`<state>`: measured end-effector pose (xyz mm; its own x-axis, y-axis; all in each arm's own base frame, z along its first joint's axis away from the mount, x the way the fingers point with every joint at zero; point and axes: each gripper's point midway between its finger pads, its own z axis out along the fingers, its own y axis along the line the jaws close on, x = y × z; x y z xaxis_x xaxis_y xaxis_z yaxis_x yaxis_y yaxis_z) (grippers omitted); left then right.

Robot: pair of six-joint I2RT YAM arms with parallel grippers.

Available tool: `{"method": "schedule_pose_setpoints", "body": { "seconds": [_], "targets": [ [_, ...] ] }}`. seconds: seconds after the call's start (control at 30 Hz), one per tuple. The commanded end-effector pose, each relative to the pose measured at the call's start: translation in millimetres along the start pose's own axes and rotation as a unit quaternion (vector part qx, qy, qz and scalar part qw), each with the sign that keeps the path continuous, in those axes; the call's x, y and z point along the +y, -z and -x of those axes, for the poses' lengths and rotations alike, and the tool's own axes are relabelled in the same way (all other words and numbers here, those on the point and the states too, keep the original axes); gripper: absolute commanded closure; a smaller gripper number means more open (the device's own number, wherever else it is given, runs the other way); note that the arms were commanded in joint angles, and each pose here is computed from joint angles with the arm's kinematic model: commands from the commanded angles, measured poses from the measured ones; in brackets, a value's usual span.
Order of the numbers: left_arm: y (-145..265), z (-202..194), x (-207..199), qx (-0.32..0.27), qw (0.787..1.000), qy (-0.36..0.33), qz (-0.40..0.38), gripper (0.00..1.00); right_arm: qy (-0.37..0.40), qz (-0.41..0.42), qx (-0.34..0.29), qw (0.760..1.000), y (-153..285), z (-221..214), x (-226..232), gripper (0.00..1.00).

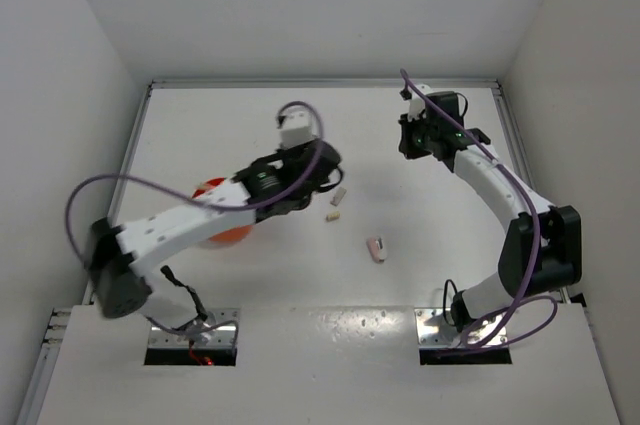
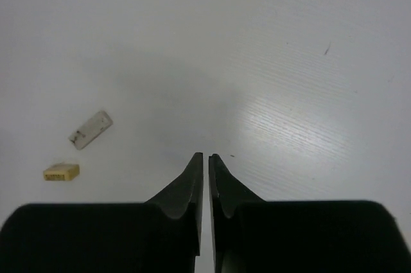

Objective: Sort the stationery into containers
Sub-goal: Pick up the stationery from the center of the board, then place the stationery in the storage box.

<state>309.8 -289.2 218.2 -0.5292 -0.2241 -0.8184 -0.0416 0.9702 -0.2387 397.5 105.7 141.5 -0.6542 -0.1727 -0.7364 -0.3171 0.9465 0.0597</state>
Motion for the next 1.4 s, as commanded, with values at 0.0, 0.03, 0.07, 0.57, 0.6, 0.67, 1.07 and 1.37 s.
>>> {"method": "schedule_pose_setpoints", "body": {
  "seconds": [0.0,0.03,0.07,0.57,0.6,0.67,1.07,1.37],
  "targets": [
    [42,42,85,-0.117,0.986,0.075,0.088,1.00,0.010,0.031,-0.032,0.999,10,15,10,0.91],
    [49,41,109,-0.125,0.982,0.089,0.109,1.00,0.015,0.047,-0.032,0.998,10,15,15,0.74],
    [54,42,125,-0.135,0.977,0.120,0.116,1.00,0.015,0.053,-0.027,0.998,11,12,17,0.58],
    [109,13,270,-0.238,0.923,0.220,0.209,1.00,0.053,0.113,-0.037,0.992,16,10,36,0.53],
    [111,14,275,-0.252,0.912,0.247,0.211,1.00,0.054,0.117,-0.037,0.991,17,10,37,0.53],
    [117,18,289,-0.283,0.896,0.249,0.233,1.00,0.058,0.122,-0.038,0.990,17,10,38,0.53],
    [103,27,314,-0.339,0.859,0.200,0.329,1.00,0.054,0.128,-0.024,0.990,11,3,40,0.53],
    [61,34,323,-0.273,0.875,0.176,0.358,1.00,0.053,0.129,-0.029,0.990,16,4,38,0.53]
  ]
}}
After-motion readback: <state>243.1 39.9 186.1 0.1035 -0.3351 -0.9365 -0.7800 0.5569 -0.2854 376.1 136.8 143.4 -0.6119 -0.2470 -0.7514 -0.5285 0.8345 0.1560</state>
